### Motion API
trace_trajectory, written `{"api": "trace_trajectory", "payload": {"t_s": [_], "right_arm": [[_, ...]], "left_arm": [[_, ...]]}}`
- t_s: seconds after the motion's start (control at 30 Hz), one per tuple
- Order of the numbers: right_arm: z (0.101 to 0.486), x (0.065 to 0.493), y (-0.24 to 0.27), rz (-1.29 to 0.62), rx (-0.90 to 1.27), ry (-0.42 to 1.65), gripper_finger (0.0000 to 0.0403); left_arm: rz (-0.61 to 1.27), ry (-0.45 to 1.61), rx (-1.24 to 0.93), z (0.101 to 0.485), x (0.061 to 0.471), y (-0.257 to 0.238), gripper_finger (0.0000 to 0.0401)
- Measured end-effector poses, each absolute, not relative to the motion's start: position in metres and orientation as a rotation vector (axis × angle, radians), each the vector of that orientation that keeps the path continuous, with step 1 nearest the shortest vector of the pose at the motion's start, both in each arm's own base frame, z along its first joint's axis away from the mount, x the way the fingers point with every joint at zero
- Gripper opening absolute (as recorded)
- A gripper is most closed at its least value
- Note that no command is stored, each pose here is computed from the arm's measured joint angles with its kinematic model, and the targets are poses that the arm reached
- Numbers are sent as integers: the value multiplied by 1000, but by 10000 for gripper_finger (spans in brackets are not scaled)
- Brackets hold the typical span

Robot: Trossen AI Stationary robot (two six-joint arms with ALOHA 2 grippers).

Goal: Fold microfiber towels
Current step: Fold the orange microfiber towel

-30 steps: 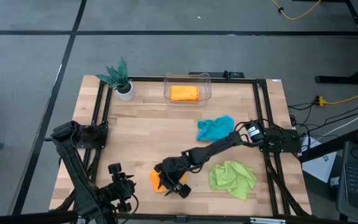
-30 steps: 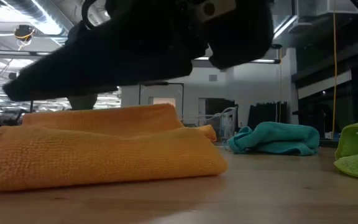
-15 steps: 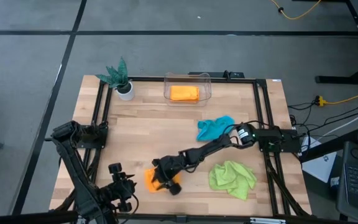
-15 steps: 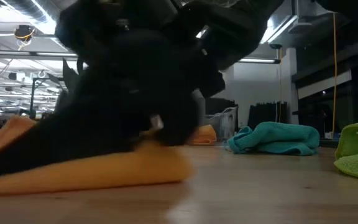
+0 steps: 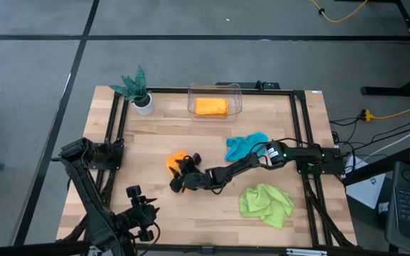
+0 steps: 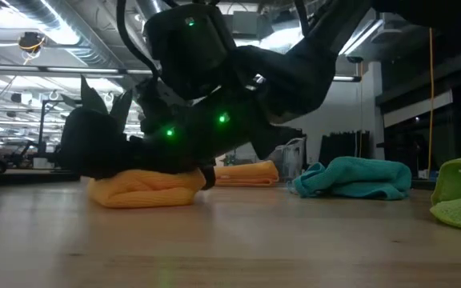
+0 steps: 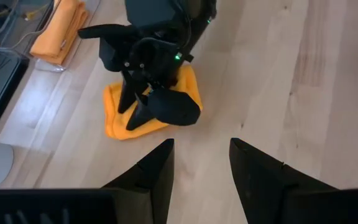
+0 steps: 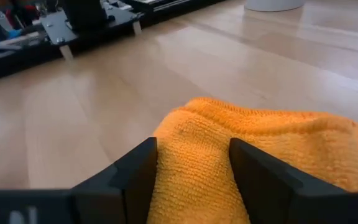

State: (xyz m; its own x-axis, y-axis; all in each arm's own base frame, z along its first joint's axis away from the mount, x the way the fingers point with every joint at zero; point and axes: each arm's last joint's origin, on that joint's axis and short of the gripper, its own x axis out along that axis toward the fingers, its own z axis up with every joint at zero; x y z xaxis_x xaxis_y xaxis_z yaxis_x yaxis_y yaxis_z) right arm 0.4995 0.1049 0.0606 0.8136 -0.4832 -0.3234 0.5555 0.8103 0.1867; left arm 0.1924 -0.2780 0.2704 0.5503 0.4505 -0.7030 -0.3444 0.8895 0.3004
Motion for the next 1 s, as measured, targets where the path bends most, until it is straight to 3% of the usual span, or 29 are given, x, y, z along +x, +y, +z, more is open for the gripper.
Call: {"api": "trace_trajectory", "payload": {"t_s": [0.13,0.4,0.57,0.73,1.0], "right_arm": [[69,501,107,-534,244,251,205],[124,499,133,-428,34,240,205],[161,493,135,-95,-160,363,205],[155,494,119,388,-170,456,205],[135,498,73,416,-238,486,205]], "left_arm": [[479,870,128,270,195,-277,147],[475,872,117,270,195,-277,147],[470,868,103,270,196,-279,147],[467,866,99,270,196,-279,147],[467,861,100,270,196,-279,147]]}}
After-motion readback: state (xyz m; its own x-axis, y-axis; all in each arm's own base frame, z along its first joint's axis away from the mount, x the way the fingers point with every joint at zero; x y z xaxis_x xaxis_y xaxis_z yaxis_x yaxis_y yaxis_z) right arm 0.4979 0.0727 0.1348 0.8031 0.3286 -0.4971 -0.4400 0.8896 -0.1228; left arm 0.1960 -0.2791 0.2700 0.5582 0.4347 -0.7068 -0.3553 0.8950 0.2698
